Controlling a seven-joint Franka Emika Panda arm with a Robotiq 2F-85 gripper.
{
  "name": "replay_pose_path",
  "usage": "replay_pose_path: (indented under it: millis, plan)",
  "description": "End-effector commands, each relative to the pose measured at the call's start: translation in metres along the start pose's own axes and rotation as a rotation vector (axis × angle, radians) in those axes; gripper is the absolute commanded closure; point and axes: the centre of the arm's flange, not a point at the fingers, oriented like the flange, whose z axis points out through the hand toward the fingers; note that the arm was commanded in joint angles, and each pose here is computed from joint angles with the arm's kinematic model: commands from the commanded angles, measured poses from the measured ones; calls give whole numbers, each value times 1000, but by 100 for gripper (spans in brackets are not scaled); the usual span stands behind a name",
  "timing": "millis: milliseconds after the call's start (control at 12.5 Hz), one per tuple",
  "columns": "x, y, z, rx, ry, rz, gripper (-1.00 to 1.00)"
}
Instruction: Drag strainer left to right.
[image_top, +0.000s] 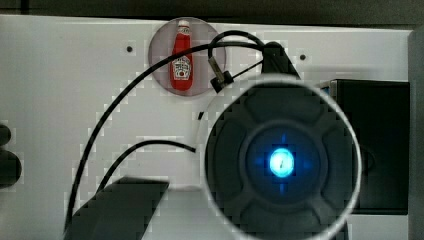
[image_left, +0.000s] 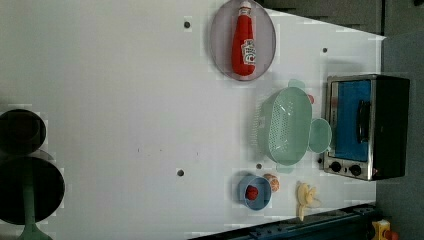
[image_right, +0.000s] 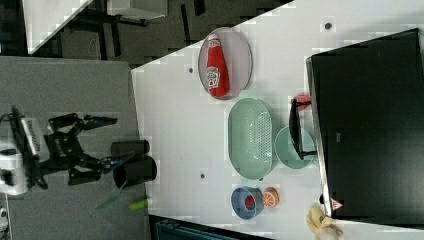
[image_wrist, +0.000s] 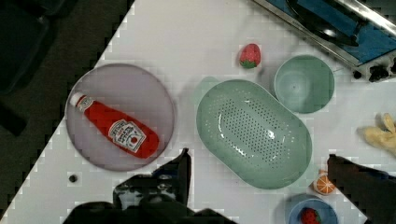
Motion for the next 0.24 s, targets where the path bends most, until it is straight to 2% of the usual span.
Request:
replay_pose_path:
  millis: [80, 240]
  plan:
    - [7, 3, 45, -100, -88, -81, -100]
    - [9, 4, 46, -100, -88, -77, -100]
